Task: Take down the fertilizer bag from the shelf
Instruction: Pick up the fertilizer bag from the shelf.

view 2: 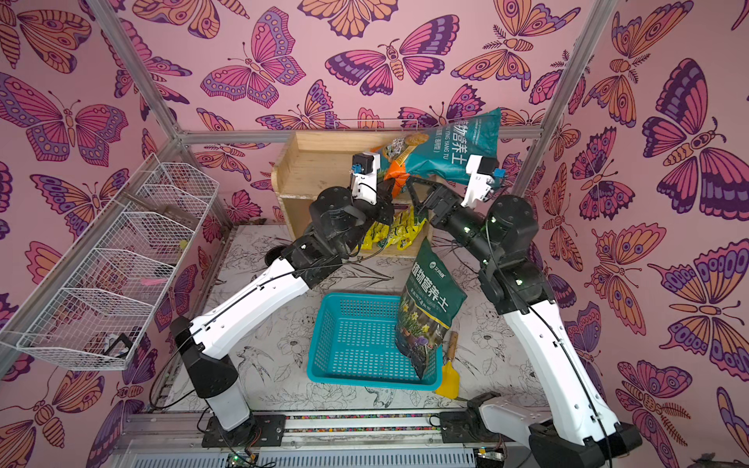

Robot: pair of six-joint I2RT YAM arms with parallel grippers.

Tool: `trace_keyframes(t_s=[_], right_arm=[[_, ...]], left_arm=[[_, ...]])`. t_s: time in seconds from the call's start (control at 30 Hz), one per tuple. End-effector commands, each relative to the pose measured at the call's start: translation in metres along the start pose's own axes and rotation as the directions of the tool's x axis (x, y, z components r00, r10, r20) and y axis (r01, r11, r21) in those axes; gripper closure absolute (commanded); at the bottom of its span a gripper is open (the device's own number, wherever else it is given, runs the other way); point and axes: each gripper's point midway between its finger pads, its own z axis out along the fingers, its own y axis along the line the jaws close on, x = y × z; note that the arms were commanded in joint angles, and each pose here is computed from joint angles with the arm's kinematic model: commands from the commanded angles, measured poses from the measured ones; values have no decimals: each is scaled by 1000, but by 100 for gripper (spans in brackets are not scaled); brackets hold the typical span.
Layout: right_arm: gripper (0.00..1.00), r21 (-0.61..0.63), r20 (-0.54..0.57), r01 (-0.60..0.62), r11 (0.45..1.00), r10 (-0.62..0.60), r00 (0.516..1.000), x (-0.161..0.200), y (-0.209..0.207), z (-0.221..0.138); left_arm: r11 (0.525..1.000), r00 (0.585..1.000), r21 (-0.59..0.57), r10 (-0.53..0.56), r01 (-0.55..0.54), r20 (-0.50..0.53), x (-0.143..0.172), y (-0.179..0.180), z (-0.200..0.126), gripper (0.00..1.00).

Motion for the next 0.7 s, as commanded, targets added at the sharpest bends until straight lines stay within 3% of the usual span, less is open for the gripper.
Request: trace_keyframes(t_s=[0.0, 0.3, 0.53, 0.6, 0.67], right_arm=[[1, 8, 63, 25, 1000, -26, 998, -11, 8, 11], [1, 143, 268, 29, 989, -66, 961, -37, -12, 19], [1, 192, 353, 12, 981, -80, 932, -50, -16, 38], [8, 210, 374, 2, 978, -82, 924, -51, -20, 41], [29, 200, 382, 7, 980, -84, 920, -51, -19, 46]], left_arm=[[998, 986, 37, -59, 54, 155, -56, -9, -27, 100], [998, 989, 40, -54, 49, 140, -41, -14, -38, 100], [998, 990, 42, -53, 48, 127, -33, -14, -41, 100], [998, 990, 42, -55, 50, 128, -33, -13, -44, 100], [998, 991, 40, -54, 49, 125, -30, -12, -45, 100]])
